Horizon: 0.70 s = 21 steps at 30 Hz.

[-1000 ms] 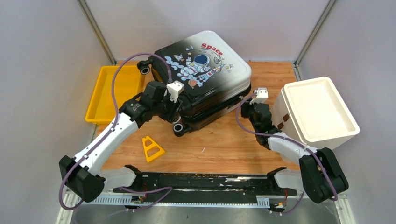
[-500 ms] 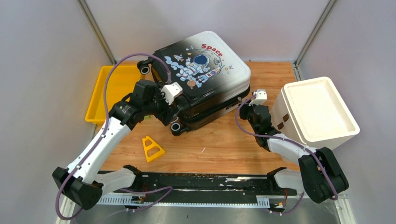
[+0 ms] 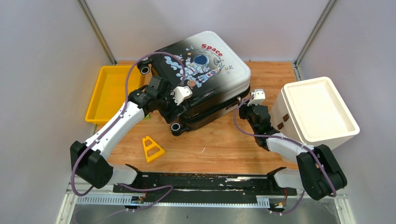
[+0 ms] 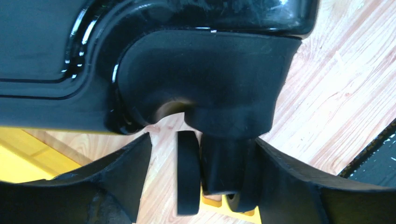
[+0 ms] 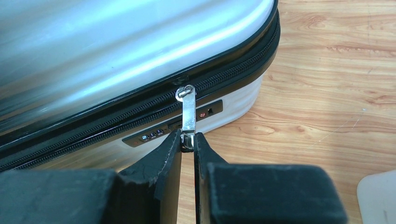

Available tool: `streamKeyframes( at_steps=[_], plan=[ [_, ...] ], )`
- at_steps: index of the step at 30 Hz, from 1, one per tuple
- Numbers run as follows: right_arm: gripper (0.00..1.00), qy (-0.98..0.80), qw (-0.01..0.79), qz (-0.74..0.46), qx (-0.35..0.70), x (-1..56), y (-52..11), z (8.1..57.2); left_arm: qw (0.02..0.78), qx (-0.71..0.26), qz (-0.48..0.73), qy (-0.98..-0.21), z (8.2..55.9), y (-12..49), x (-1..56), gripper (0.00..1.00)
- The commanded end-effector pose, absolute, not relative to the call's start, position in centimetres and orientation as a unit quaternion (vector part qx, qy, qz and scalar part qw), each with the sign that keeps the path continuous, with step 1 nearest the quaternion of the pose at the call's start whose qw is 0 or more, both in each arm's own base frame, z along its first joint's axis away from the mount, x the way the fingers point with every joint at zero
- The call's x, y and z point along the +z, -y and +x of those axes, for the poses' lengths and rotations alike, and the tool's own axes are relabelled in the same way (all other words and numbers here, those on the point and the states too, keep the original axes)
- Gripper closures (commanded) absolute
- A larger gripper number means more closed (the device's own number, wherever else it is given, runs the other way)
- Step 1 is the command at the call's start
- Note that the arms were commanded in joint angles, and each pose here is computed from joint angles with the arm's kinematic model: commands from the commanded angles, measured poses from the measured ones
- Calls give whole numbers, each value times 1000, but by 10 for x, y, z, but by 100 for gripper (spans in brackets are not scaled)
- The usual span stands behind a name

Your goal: Open, take out, and arrange the luggage

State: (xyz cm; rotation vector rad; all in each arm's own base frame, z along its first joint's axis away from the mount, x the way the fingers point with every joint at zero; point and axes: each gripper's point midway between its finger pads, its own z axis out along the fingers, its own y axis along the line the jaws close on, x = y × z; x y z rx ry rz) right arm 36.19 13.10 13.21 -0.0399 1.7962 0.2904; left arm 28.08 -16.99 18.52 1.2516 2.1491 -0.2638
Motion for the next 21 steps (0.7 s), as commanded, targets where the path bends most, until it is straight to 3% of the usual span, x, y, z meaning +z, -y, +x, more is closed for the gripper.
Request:
streamKeyframes(
  at_steps=[1, 2, 5, 9, 21],
  plan=[
    [100, -751, 650, -19, 116, 151, -128, 370, 316, -86, 492, -807, 291, 170, 181, 28],
    [100, -751, 651, -9, 109, 151, -124, 372, 318, -84, 490, -808, 293, 170, 181, 46],
    [100, -749, 653, 30, 104, 150, -110, 376, 328, -77, 483, -808, 295, 168, 187, 72],
    [100, -748, 652, 75, 95, 157, -86, 383, 313, -62, 491, -811, 287, 158, 192, 98],
    [100, -734, 669, 104, -56, 176, 2, 407, 310, -80, 565, -760, 251, 151, 194, 100]
  ],
)
